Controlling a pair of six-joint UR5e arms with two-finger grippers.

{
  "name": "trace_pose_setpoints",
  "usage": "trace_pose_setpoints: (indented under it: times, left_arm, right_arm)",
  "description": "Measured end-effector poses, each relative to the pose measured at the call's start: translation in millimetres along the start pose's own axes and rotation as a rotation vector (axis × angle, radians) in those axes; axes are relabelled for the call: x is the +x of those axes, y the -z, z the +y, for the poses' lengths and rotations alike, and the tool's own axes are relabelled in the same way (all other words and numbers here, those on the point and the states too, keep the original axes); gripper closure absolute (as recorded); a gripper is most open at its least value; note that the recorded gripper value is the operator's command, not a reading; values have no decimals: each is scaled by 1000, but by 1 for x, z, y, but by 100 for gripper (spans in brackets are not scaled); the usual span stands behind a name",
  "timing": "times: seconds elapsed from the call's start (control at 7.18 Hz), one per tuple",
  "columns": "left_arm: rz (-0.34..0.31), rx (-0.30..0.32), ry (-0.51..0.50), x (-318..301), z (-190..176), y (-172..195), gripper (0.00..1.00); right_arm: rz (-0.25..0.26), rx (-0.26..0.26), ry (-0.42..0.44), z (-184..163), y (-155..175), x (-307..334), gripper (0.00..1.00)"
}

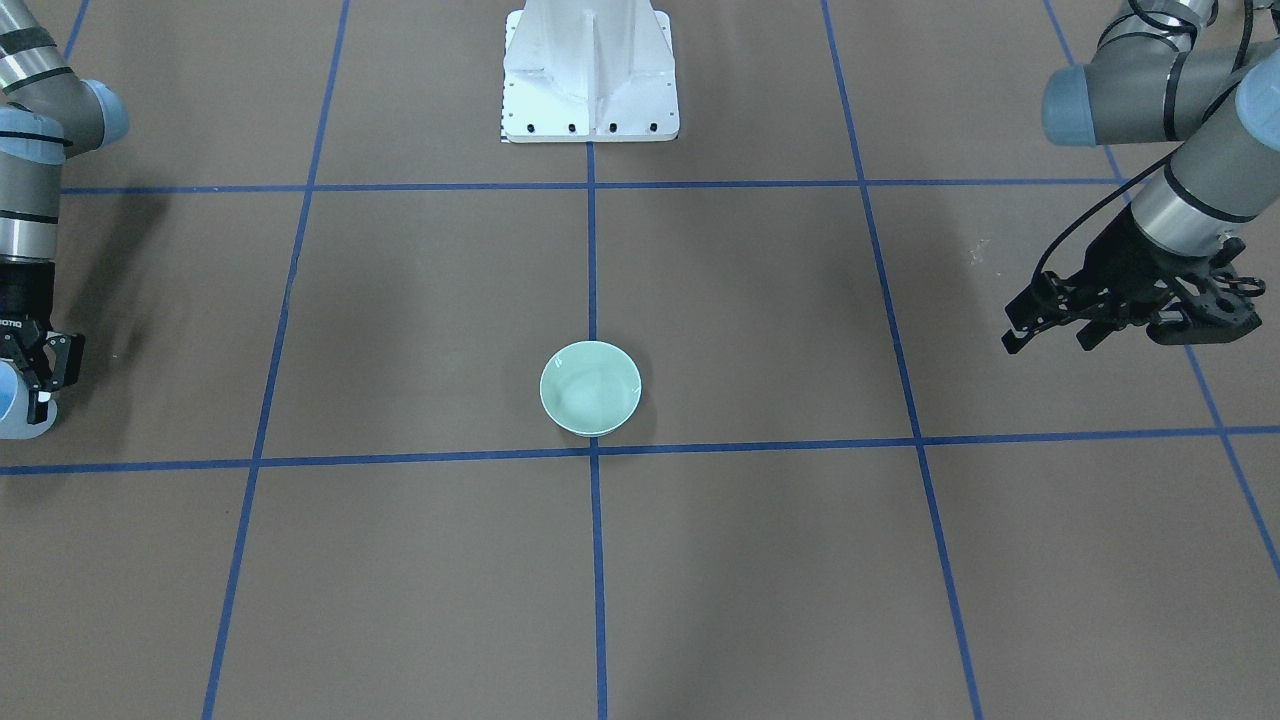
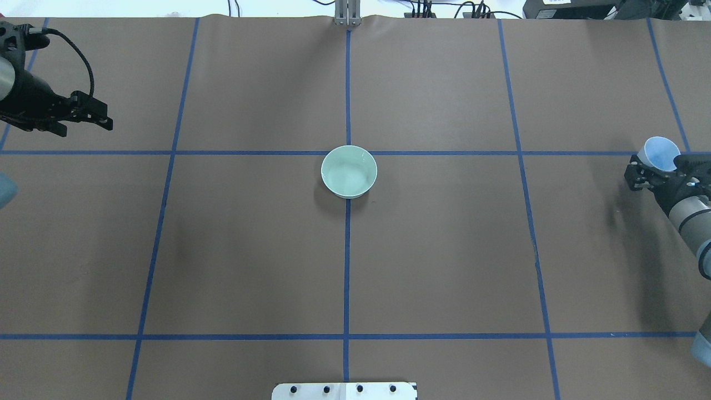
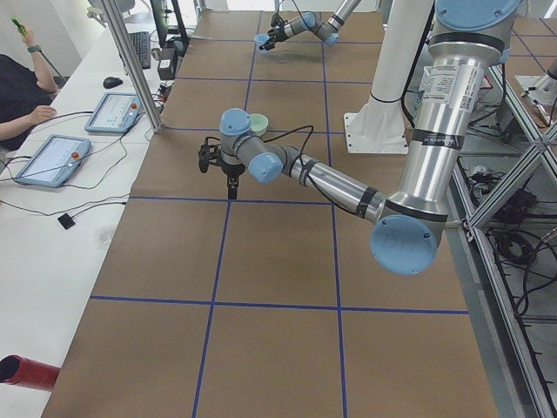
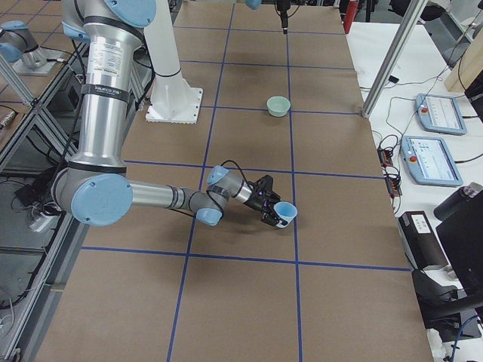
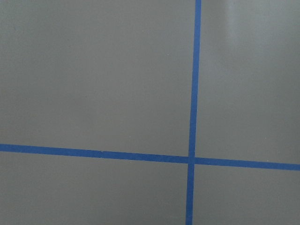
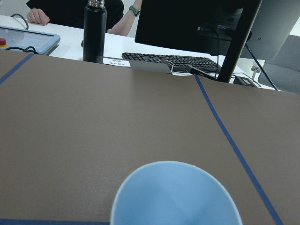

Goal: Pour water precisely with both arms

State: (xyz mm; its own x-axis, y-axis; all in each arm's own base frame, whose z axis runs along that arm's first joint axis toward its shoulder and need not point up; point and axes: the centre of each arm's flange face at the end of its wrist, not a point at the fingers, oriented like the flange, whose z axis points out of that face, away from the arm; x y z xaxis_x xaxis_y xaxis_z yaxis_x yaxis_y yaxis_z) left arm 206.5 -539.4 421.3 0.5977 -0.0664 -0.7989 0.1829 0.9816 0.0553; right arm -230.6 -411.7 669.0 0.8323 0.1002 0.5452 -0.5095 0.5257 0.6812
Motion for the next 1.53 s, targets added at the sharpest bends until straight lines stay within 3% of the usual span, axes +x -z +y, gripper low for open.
trace_pose_setpoints:
  times: [0.14,0.28,0.42,1.11,1.53]
  left_arm:
    - [0,0,0,0,0,0,0]
    - [0,0,0,0,0,0,0]
    - [-1,-1,1,0,0,0,0]
    - [-3,-2,2,-1,0,-2,0]
    - [-4,-3,2,-2,0,-2,0]
  right_arm:
    - [-6,2,-3,2,-1,1,100]
    - [-9,3,-4,2,-1,1,60]
    - [-10,4,-5,2,-1,1,1]
    - [-10,9,12,-1,3,6,0]
    - [-29,13,32,-15,33,18,0]
